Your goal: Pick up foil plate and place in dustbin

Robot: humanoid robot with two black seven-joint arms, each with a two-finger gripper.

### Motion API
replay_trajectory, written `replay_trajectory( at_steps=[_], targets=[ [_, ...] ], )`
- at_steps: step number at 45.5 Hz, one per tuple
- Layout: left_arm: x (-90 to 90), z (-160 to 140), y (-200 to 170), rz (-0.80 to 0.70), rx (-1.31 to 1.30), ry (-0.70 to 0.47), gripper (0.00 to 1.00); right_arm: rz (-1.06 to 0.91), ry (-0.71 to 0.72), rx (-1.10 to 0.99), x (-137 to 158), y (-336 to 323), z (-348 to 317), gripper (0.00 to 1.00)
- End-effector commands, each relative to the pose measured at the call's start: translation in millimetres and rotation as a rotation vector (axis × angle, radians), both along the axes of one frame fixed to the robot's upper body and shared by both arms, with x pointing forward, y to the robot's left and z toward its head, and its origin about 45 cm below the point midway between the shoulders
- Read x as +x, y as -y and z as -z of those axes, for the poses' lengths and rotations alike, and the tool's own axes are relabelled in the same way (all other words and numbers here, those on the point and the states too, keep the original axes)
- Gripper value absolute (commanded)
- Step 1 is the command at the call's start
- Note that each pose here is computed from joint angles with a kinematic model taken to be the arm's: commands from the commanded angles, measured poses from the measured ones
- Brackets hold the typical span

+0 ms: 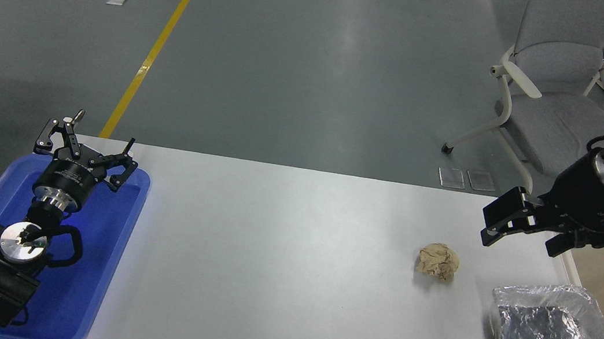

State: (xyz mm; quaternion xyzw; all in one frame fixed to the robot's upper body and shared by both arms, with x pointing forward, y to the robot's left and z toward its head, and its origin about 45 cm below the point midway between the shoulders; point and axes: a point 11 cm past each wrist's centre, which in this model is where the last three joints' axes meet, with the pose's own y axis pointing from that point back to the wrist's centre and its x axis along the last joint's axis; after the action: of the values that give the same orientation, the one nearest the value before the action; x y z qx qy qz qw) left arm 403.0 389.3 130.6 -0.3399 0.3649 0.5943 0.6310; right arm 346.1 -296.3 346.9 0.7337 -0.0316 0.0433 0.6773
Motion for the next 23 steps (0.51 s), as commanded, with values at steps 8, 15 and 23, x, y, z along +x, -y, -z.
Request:
replay_trajectory(
  at_steps=[8,15,23],
  targets=[
    [0.0,0.0,0.0,0.0,0.0,0.0,1.0,0.008,-0.004,-0.002,4.9,1.8,7.5,1.0],
    [0.0,-0.2,-0.2,-0.001,-0.001,0.001,1.0,0.017,-0.011,0.004,3.5,4.5,10.4,1.0],
    [0.0,0.0,0.0,0.0,0.0,0.0,1.0,0.039,-0.016,0.009,2.1,10.0,11.8,1.0]
  ],
)
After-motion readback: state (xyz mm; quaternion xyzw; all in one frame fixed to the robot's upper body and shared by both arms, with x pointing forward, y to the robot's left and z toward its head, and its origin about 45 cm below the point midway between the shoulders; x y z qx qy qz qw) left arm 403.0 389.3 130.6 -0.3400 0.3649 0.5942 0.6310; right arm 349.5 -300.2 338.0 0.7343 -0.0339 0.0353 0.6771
